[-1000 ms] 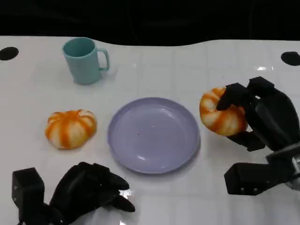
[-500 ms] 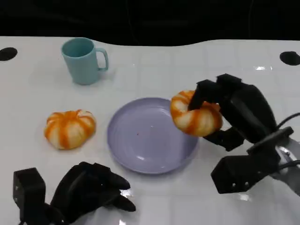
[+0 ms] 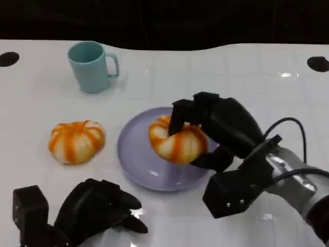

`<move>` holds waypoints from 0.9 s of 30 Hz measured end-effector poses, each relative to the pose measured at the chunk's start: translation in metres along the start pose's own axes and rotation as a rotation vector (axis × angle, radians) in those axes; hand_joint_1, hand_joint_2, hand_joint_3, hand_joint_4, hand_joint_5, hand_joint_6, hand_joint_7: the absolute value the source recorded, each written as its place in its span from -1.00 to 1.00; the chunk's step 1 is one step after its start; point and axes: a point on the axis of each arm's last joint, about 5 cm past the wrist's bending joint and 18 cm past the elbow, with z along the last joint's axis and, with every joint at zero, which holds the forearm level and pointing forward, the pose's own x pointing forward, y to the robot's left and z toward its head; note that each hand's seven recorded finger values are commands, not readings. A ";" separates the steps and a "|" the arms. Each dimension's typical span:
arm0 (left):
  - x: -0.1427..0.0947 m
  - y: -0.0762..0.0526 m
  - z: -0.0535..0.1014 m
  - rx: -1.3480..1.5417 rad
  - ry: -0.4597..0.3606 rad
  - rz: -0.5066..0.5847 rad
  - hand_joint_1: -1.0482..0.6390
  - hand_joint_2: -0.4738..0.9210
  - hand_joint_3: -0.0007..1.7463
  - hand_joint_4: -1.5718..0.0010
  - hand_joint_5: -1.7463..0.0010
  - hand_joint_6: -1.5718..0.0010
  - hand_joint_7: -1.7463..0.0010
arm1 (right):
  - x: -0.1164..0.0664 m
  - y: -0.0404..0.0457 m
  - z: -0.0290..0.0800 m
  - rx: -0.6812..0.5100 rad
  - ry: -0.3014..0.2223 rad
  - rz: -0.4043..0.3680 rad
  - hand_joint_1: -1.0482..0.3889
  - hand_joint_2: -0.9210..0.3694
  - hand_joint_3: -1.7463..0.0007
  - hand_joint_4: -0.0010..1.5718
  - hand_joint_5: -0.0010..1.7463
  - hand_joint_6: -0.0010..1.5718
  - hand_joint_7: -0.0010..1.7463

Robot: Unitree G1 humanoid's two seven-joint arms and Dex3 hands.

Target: Grasp the bread from the table and place it into the plate.

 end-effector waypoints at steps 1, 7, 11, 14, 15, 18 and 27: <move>0.000 0.000 0.000 0.001 0.000 0.000 -1.00 0.74 -0.99 -1.00 0.73 -1.00 0.96 | 0.001 0.0034 0.001 0.008 0.001 0.010 0.20 -0.21 -0.46 0.19 1.00 -0.04 0.82; 0.000 0.000 0.001 0.011 0.004 0.000 -1.00 0.75 -0.99 -1.00 0.73 -1.00 0.96 | 0.004 0.0068 0.002 0.023 0.006 0.030 0.17 -0.24 -0.48 0.03 0.98 -0.10 0.59; 0.000 -0.001 0.001 0.014 0.003 -0.003 -1.00 0.76 -0.99 -1.00 0.73 -1.00 0.97 | 0.006 0.0060 0.002 0.032 0.015 0.068 -0.03 -0.65 0.28 -0.21 0.55 -0.23 -0.09; 0.000 -0.001 0.001 0.016 0.005 -0.004 -1.00 0.76 -0.99 -1.00 0.73 -1.00 0.97 | 0.006 0.0055 0.002 0.040 0.017 0.107 -0.07 -0.84 0.56 -0.26 0.45 -0.25 -0.26; 0.000 -0.001 0.001 0.015 0.006 -0.003 -1.00 0.76 -0.99 -1.00 0.73 -1.00 0.97 | 0.006 0.0053 0.002 0.042 0.017 0.114 -0.24 -0.92 0.62 -0.43 0.22 -0.40 -0.40; 0.000 -0.002 0.001 0.015 0.006 0.001 -1.00 0.76 -0.99 -1.00 0.73 -1.00 0.97 | 0.007 0.0009 0.002 0.025 0.021 0.155 -0.48 -0.99 0.65 -0.66 -0.15 -0.60 -0.67; 0.000 -0.002 0.001 0.012 0.010 -0.002 -1.00 0.75 -1.00 -1.00 0.72 -1.00 0.96 | 0.008 -0.0064 0.008 0.002 0.033 0.209 -0.69 -1.00 0.60 -0.89 -0.29 -0.79 -0.83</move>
